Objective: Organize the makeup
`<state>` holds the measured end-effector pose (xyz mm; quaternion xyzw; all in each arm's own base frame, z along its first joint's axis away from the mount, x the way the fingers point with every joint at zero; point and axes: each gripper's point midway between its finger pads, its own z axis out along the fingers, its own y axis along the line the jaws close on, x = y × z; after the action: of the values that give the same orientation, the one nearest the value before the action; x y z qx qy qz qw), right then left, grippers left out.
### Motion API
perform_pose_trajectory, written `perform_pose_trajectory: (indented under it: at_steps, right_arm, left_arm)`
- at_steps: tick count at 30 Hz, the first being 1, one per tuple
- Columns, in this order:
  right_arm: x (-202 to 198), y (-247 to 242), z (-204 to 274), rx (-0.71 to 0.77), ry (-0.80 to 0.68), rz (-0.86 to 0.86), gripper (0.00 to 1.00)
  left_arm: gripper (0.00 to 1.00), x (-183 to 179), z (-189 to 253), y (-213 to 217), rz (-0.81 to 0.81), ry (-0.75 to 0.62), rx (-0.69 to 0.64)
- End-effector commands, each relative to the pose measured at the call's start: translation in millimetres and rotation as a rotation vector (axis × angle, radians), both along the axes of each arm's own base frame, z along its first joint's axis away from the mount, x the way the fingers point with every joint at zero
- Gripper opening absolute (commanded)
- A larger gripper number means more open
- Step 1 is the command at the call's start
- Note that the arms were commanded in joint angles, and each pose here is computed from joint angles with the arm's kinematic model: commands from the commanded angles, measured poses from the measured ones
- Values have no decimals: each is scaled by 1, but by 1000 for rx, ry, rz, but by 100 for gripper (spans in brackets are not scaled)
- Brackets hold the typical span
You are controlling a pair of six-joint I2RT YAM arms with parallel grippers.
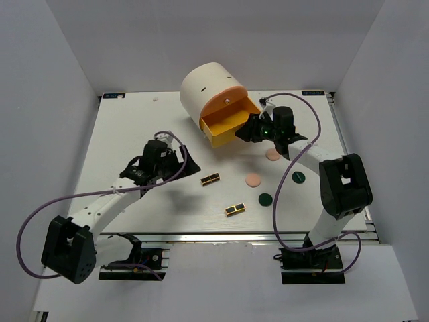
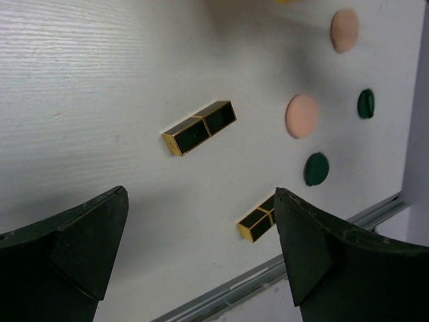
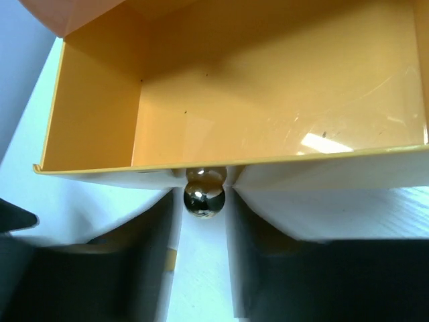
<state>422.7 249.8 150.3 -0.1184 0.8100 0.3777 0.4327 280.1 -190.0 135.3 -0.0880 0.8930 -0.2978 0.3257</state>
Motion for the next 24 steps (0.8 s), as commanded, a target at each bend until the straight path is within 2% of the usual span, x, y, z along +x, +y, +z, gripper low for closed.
perform_pose_trajectory:
  at_steps: [1,3,4,8,12,13,14,17,20,24]
  right_arm:
    - [-1,-1,14,-6,-46,17,54]
    - [0,-1,17,-18,-62,34,72]
    - [-1,-2,17,-40,-76,47,89]
    - [-8,-12,19,-116,-121,86,89]
    - [-27,-31,19,-224,-156,158,89]
    - [-28,-41,23,-282,-217,199,89]
    - [-47,-43,16,-280,-170,280,89]
    - [-65,-64,37,-210,-245,385,89]
    - [-72,-79,54,-201,-328,420,89]
    - [-89,-83,62,-219,-362,472,89]
  left_arm:
    - [98,-1,19,-29,-215,-160,50]
    - [98,1,19,-38,-272,-218,92]
    - [98,3,16,-41,-292,-237,123]
    - [98,10,12,-55,-427,-380,245]
    - [97,19,-15,-58,-510,-363,368]
    - [96,20,-27,-63,-548,-349,398]
    - [95,21,-35,-64,-561,-342,416]
    - [95,26,-56,-69,-600,-334,476]
    - [93,33,-74,-73,-613,-317,522]
    - [91,44,-88,-70,-572,-302,594]
